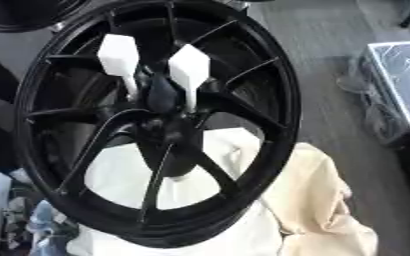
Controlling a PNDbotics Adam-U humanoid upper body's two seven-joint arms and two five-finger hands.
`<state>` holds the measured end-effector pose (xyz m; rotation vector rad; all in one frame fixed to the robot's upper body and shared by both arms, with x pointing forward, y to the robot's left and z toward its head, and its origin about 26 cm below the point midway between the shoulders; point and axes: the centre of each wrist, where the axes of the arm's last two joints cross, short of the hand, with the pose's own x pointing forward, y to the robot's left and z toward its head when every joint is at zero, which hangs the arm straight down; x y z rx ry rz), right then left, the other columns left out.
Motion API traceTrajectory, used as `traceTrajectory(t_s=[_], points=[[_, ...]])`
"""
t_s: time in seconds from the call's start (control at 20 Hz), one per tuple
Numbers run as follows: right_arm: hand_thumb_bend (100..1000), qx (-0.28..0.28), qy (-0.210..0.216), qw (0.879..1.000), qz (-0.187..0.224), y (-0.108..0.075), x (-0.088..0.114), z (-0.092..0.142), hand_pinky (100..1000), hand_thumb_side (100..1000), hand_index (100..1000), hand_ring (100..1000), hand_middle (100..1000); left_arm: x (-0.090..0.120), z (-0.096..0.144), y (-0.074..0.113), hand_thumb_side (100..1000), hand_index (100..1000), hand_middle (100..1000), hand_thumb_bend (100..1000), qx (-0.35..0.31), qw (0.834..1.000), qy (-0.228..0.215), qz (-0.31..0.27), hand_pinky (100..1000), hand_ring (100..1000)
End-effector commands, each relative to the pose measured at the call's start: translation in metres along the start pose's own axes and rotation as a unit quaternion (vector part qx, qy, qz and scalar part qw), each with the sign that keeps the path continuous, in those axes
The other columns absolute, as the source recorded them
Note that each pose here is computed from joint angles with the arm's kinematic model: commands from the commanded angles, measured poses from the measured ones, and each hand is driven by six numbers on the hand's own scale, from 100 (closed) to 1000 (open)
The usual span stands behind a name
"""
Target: Pull the pin out of the wheel hub.
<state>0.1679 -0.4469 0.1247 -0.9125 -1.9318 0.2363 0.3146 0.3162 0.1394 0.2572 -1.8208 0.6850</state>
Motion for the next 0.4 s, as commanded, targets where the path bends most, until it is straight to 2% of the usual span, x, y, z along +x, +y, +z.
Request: traceTrajectory(t_s=[0.05, 0.1, 0.15, 0.2, 0.3, 0.35, 0.4], points=[[100, -0.007, -0.032, 0.998, -0.054, 0.004, 0.01, -0.012, 1000, 477, 876, 752, 706, 0.011, -0.001, -0.006, 902, 753, 757, 204, -0.02, 1.0, -0.021, 0.0, 649, 709], [100, -0.004, -0.039, 0.996, -0.079, 0.008, 0.012, -0.016, 1000, 558, 879, 752, 703, 0.012, -0.001, -0.008, 896, 753, 757, 200, -0.026, 0.999, -0.024, -0.001, 650, 709], [100, 0.002, -0.044, 0.994, -0.103, 0.012, 0.015, -0.021, 1000, 570, 882, 754, 705, 0.013, -0.001, -0.011, 890, 753, 757, 197, -0.035, 0.999, -0.028, -0.002, 650, 709], [100, 0.009, -0.047, 0.991, -0.124, 0.016, 0.016, -0.024, 1000, 548, 886, 757, 710, 0.014, 0.0, -0.013, 881, 753, 757, 191, -0.044, 0.998, -0.033, -0.003, 650, 708], [100, 0.025, -0.052, 0.985, -0.162, 0.021, 0.02, -0.032, 1000, 563, 892, 760, 713, 0.018, 0.001, -0.019, 869, 753, 757, 181, -0.069, 0.996, -0.048, -0.011, 650, 708], [100, 0.029, -0.054, 0.982, -0.177, 0.023, 0.022, -0.035, 1000, 516, 885, 727, 696, 0.02, 0.002, -0.022, 850, 753, 755, 163, -0.084, 0.995, -0.058, -0.018, 649, 707], [100, 0.03, -0.055, 0.98, -0.19, 0.024, 0.024, -0.038, 1000, 514, 880, 719, 690, 0.021, 0.002, -0.024, 844, 753, 756, 156, -0.098, 0.993, -0.067, -0.025, 648, 706]])
